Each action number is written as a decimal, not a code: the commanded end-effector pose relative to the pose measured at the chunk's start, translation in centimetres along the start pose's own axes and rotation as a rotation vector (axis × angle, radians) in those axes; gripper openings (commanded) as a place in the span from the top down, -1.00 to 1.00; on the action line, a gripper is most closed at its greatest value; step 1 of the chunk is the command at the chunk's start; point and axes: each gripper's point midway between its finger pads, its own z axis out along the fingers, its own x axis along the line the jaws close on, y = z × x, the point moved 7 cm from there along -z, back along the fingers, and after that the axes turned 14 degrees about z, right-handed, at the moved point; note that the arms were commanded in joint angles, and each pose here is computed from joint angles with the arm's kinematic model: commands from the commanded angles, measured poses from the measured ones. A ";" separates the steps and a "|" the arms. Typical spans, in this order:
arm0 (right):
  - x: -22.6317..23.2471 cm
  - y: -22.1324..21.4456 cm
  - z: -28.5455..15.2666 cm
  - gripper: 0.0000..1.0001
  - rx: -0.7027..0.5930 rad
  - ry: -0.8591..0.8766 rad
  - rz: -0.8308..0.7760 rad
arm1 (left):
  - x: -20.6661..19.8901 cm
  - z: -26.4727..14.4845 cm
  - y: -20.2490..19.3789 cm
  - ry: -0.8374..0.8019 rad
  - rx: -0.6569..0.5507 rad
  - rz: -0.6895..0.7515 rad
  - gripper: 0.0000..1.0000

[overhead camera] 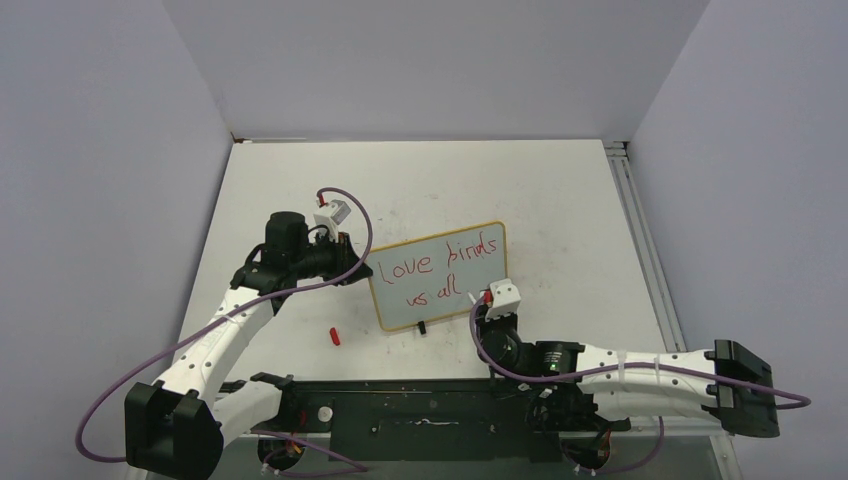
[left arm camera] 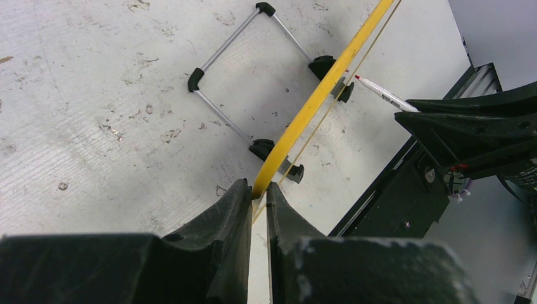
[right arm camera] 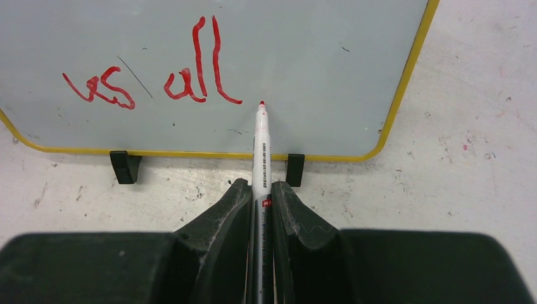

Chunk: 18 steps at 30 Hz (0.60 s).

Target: Write a sentence on the whiteboard

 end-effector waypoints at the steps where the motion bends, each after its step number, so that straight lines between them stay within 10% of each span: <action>1: 1.2 1.5 0.1 0.89 -0.045 0.014 0.037 | 0.0 -0.2 1.1 0.010 -0.031 0.025 0.80; 18: 1.1 1.2 0.7 0.89 -0.038 0.010 0.027 | -0.1 -0.2 1.0 0.010 -0.031 0.024 0.80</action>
